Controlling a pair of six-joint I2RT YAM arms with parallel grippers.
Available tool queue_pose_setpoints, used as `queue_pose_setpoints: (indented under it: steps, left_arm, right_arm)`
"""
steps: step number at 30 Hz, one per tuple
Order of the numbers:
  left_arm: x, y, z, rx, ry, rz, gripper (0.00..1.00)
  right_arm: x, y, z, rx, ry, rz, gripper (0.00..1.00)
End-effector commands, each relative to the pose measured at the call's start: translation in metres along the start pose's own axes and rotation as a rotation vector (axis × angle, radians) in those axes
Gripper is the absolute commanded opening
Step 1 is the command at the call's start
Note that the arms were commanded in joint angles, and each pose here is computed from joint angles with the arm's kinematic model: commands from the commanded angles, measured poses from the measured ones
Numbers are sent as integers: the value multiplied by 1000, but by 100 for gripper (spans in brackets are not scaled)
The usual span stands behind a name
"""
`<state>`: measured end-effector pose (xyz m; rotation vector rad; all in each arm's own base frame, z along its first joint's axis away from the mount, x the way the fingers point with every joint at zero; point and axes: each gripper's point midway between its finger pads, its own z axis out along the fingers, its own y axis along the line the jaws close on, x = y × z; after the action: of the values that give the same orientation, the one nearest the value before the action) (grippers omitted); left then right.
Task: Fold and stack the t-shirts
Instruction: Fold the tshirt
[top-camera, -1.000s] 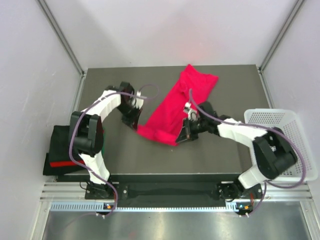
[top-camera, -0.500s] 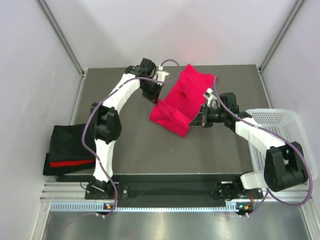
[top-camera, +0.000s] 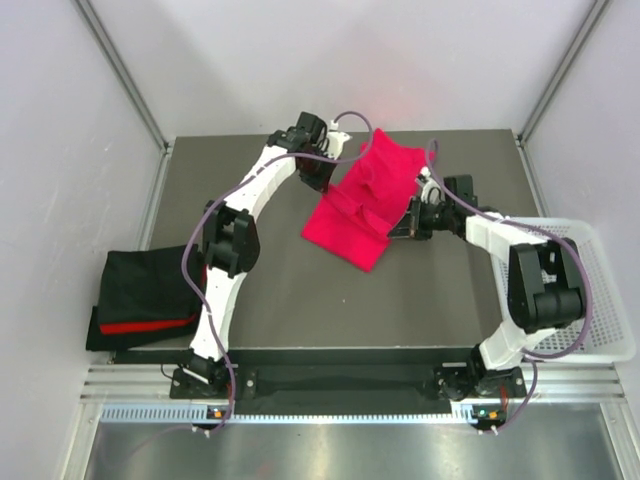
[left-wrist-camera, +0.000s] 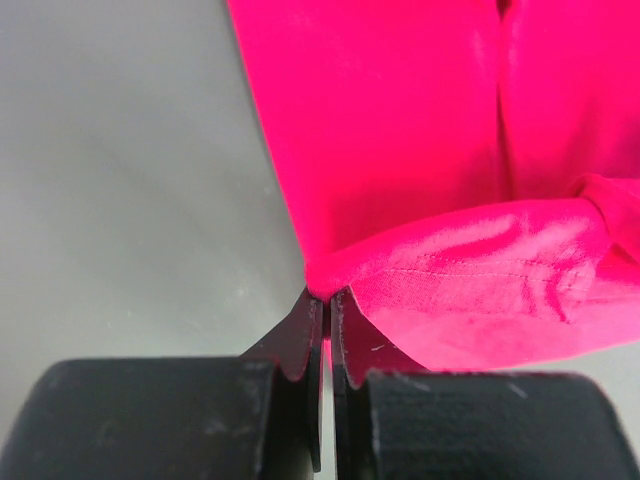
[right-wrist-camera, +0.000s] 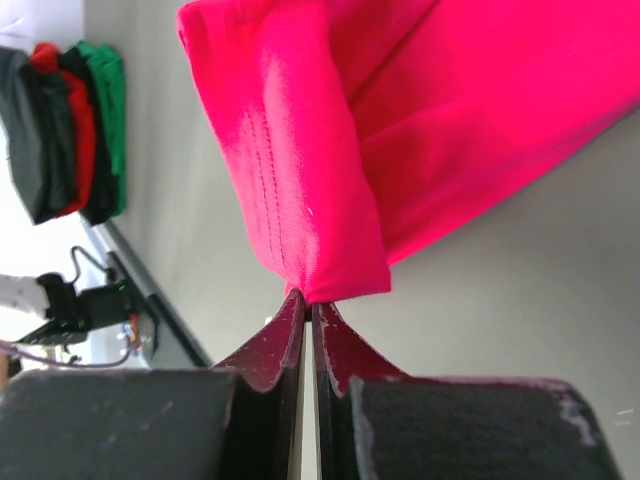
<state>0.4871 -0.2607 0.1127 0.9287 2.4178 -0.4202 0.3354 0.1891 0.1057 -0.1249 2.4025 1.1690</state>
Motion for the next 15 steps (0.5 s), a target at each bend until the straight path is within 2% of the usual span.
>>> queue_pose_setpoints:
  steps: [1,8,10,14,15]
  left_arm:
    - [-35,18,0,-66,-126,17,0]
    - [-52,26,15,-109,-176,65,0]
    - [-60,29,17,-122,-207,78,0]
    - [-73,34,20,-160,-258,101,0]
    - [-75,35,22,-171,-263,103,19]
  right_arm:
    - [-32,-8,-2,2,-63,-90,0]
    - [-67,-21,-3,12,-103,-82,0]
    - [-68,-31,3,9,-76,-53,0]
    - [-85,-38,13,1,-73,-55,6]
    - [-84,-40,16,-2,-66,-44,16]
